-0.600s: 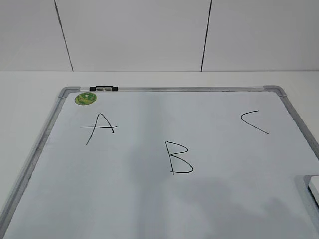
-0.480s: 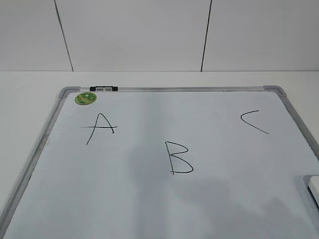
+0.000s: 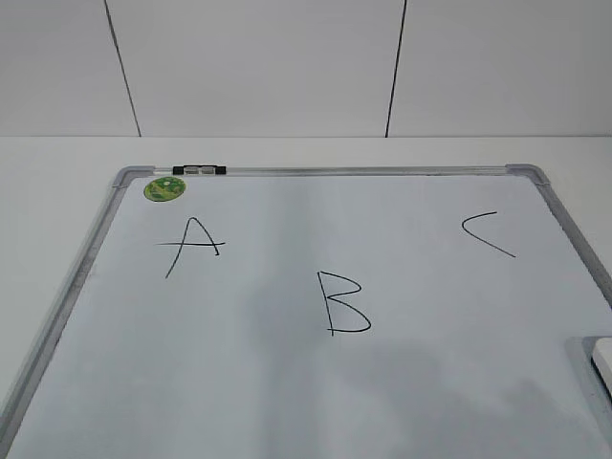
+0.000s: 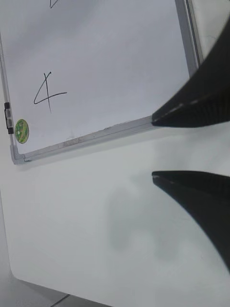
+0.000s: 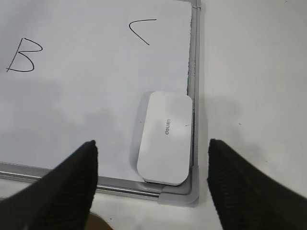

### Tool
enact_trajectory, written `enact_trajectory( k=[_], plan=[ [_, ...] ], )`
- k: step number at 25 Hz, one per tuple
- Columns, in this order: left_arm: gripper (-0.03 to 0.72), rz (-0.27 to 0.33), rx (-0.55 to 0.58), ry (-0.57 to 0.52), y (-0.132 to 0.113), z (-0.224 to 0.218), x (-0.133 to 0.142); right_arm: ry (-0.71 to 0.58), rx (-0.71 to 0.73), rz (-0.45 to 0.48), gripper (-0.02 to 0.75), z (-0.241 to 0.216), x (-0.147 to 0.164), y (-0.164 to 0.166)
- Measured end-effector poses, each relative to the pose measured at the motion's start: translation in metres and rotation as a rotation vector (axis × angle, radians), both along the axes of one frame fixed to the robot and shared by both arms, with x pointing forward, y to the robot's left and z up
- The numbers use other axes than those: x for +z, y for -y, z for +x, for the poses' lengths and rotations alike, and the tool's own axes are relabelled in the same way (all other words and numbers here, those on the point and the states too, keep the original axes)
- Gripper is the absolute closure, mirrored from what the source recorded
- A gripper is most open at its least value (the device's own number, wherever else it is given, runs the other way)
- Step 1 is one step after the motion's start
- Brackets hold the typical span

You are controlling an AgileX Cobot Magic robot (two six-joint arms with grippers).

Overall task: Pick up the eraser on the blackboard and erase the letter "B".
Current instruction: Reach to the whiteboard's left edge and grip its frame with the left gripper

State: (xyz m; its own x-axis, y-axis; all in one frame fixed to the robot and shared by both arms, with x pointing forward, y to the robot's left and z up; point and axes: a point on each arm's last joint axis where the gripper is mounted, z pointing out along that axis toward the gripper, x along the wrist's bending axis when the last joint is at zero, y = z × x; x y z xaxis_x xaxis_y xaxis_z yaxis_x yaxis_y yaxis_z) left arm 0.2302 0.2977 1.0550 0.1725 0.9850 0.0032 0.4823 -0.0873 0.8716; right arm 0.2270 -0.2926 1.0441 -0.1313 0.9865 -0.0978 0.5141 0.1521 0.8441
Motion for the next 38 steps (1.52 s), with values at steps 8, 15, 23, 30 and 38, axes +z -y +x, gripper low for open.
enact_trajectory(
  k=[8,15,23,30,38],
  plan=[
    [0.453,0.0,0.0,0.0,0.0,0.0,0.0,-0.052,-0.041,0.076,0.187,0.005,0.0,-0.001],
    [0.451,0.0,0.0,0.0,0.0,0.0,0.0,-0.198,-0.098,0.147,0.187,0.018,0.01,-0.001],
    [0.449,0.017,-0.002,-0.143,0.002,0.018,0.012,-0.45,-0.161,0.182,0.187,0.062,0.026,-0.001],
    [0.449,0.025,0.012,-0.364,0.006,0.055,0.029,-0.624,-0.182,0.174,0.187,0.103,0.025,0.0],
    [0.449,0.029,0.03,-0.53,0.013,0.118,0.034,-0.764,-0.197,0.167,0.187,0.132,0.013,-0.001]
  ],
)
